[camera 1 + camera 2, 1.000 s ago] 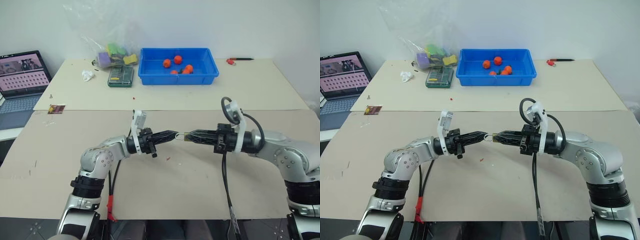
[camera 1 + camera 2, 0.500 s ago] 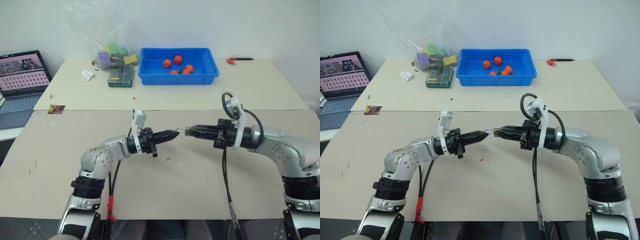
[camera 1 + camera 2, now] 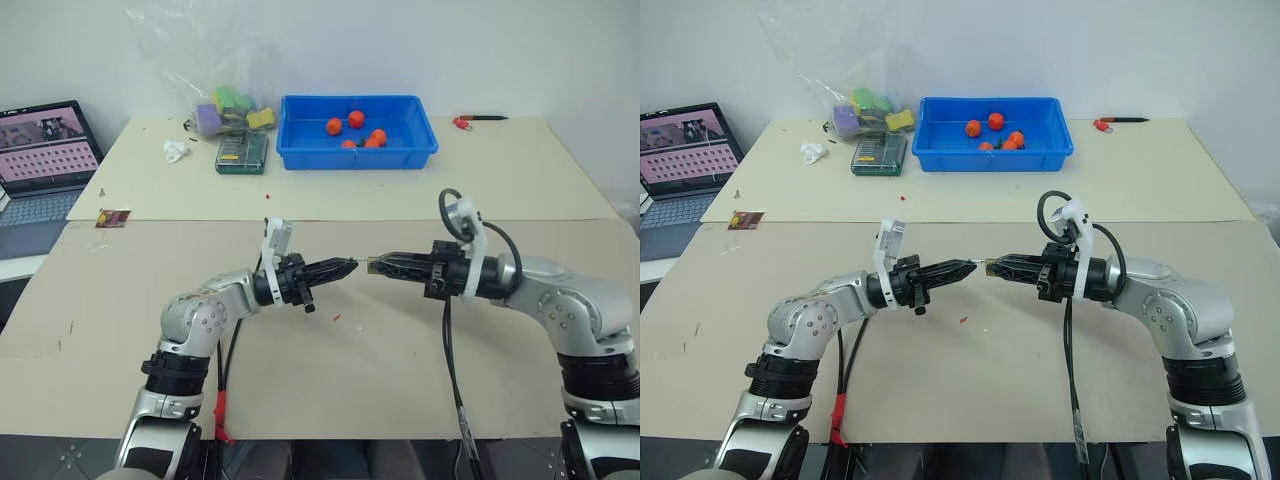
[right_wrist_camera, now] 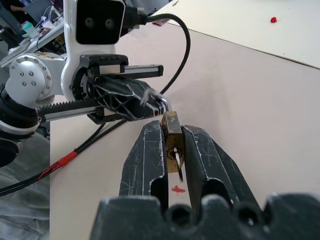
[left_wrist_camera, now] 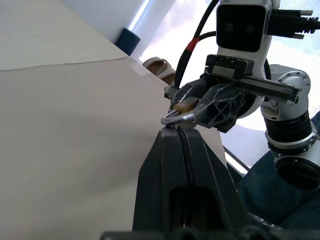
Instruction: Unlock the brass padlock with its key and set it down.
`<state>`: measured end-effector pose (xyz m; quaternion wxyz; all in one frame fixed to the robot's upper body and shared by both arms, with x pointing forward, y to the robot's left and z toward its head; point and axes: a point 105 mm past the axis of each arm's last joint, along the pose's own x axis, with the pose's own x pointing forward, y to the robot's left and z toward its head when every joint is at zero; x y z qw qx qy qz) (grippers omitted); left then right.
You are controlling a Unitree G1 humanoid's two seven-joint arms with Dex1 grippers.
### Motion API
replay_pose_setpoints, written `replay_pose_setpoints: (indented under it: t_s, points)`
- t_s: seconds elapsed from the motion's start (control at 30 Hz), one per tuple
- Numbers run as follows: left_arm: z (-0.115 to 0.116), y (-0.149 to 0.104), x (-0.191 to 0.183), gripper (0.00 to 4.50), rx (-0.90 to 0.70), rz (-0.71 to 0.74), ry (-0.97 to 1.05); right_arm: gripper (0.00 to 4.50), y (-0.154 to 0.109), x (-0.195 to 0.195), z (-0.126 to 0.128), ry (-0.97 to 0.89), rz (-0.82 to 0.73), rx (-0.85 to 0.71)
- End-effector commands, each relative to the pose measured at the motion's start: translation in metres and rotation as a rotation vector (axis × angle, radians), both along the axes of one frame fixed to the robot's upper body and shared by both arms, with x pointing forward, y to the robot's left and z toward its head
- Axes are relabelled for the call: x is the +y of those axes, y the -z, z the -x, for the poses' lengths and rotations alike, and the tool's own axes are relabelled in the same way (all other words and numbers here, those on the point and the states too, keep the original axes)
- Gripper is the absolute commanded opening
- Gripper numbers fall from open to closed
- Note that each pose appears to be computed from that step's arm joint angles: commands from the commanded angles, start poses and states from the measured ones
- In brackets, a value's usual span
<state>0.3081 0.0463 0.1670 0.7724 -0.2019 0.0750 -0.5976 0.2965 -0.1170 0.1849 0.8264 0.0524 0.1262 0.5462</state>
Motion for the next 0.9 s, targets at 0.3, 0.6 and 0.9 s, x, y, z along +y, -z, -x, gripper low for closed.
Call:
replay_pose_setpoints:
  t_s: [0.3,0.6,0.9]
  points:
    - [-0.002,-0.01,0.002,0.05,-0.038,0.021,-0.004,0.1,-0.004,0.004,0.009,-0.037,-0.005,-0.04]
    - [0.003,-0.028,0.019,0.57,-0.094,0.009,0.005,0.1,0.007,-0.024,0.01,-0.018,0.028,0.027]
    - [0.022,-0.022,0.047,3.57,-0.365,-0.246,0.0,0.1,0.009,0.004,0.026,-0.168,0.052,0.116]
